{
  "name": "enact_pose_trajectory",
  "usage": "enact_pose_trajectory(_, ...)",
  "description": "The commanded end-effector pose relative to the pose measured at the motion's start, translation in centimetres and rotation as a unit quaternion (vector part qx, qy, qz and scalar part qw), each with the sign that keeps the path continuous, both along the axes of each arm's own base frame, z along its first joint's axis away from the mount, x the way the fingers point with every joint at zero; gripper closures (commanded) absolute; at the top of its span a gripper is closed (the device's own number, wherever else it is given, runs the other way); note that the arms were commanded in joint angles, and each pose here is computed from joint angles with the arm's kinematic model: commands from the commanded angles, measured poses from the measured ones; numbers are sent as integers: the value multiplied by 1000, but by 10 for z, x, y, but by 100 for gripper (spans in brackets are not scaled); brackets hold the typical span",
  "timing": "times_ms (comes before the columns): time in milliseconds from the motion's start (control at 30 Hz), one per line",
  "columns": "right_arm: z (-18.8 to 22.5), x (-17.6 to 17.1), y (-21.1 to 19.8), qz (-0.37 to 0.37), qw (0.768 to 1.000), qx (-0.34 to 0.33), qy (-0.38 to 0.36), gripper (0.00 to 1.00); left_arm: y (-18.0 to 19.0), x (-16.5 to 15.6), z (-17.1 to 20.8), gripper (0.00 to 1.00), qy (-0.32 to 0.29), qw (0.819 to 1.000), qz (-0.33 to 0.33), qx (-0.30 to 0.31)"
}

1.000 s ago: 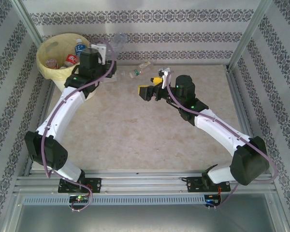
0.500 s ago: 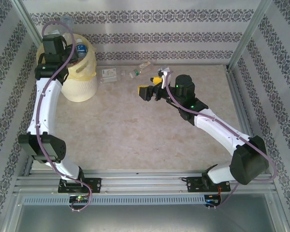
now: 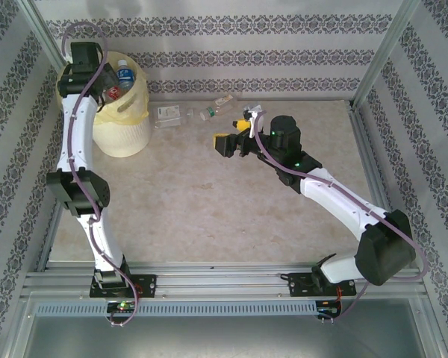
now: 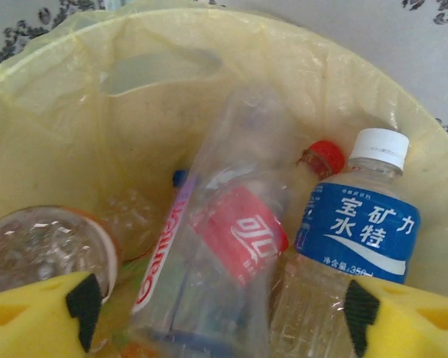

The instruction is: Put the plastic bottles in the bin

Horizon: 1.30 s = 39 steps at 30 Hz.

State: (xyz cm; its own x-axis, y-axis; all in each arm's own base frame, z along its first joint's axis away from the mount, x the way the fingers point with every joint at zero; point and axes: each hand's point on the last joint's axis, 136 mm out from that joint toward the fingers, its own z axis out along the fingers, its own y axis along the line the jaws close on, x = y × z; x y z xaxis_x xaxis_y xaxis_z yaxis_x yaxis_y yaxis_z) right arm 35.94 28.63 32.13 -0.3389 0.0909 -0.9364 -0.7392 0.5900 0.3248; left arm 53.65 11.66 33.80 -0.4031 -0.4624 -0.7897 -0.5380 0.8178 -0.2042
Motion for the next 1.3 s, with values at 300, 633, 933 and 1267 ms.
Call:
enact_pose_trajectory(300, 7, -2, -11, -29, 999, -9, -24, 2, -40, -2, 30, 3, -49, 992, -83, -78)
enact_pose_trajectory(633, 4, 7, -17, -59, 998, -9, -13, 2, -77, -3, 43, 0, -64, 987, -136, -59)
enact_pose_trajectory(933, 2, 13, -26, -84, 996, -6, -7, 2, -173, 4, 67, 0, -109, 956, -272, 18)
enact_pose_trajectory(1267, 0, 15, -43, -114, 994, 1, 1, 2, -271, 24, 33, 0, -87, 915, -387, 73)
